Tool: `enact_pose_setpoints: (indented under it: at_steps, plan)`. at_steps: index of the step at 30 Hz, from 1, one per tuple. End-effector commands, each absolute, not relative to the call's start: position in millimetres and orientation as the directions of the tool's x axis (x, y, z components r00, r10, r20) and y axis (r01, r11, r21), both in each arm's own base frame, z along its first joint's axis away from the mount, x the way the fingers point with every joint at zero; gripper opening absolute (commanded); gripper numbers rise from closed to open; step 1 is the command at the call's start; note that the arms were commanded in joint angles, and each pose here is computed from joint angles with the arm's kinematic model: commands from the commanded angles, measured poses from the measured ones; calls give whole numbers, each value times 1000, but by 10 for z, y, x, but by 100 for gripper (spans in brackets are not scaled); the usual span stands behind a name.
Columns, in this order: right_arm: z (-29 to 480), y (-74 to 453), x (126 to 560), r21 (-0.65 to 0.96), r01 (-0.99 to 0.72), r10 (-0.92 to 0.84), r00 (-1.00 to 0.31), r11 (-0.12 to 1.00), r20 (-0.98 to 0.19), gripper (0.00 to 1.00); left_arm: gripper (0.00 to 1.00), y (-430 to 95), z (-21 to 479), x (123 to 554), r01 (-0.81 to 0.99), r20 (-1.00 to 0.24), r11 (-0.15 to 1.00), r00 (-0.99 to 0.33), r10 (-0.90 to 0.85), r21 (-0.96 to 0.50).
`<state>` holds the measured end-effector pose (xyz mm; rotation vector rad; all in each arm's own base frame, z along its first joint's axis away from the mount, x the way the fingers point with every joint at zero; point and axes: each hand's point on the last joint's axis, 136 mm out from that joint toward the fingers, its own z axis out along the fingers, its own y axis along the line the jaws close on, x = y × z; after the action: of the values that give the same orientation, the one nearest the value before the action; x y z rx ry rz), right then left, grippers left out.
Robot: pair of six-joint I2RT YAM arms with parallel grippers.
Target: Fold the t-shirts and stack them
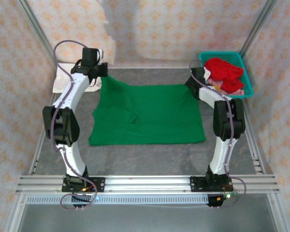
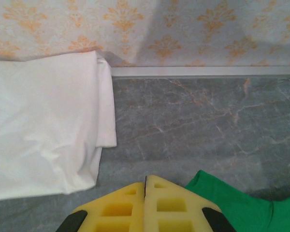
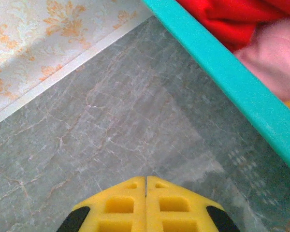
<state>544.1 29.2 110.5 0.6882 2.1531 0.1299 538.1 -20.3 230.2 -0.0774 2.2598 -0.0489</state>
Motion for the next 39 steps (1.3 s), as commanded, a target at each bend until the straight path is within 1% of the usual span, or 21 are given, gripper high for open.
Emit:
enact_pose_setpoints:
  at_steps: [1, 5, 8, 15, 19, 25, 30, 39]
  plan:
    - [1361, 215, 5381, 385, 420, 544, -377, 821, -749, 0, 0, -116, 2456, 5249, -87, -827, 996, -557, -71, -27]
    - [1400, 191, 5267, 384, 409, 533, -361, 828, -765, 0, 0, -65, 2433, 4987, -121, -838, 993, -541, -67, -1]
    - [1469, 183, 5216, 388, 398, 528, -348, 831, -775, 0, 0, -28, 2418, 4867, -143, -838, 990, -542, -66, 15]
    - [1508, 195, 5024, 405, 379, 534, -348, 832, -770, 0, 0, -72, 2301, 4559, -162, -824, 987, -559, -90, 2]
    - [1468, 205, 4861, 404, 377, 536, -374, 834, -757, 0, 0, -63, 2209, 4344, -207, -813, 978, -567, -131, -12]
    - [1408, 241, 4697, 382, 366, 519, -430, 848, -739, 0, 0, -51, 1919, 4124, -245, -783, 969, -601, -158, -7]
    - [1354, 230, 4654, 347, 373, 497, -465, 861, -732, 0, 0, 46, 1891, 4059, -281, -779, 959, -609, -150, 35]
    - [1370, 245, 4641, 327, 367, 481, -493, 871, -725, 0, 0, 32, 1917, 4093, -282, -778, 959, -609, -157, 27]
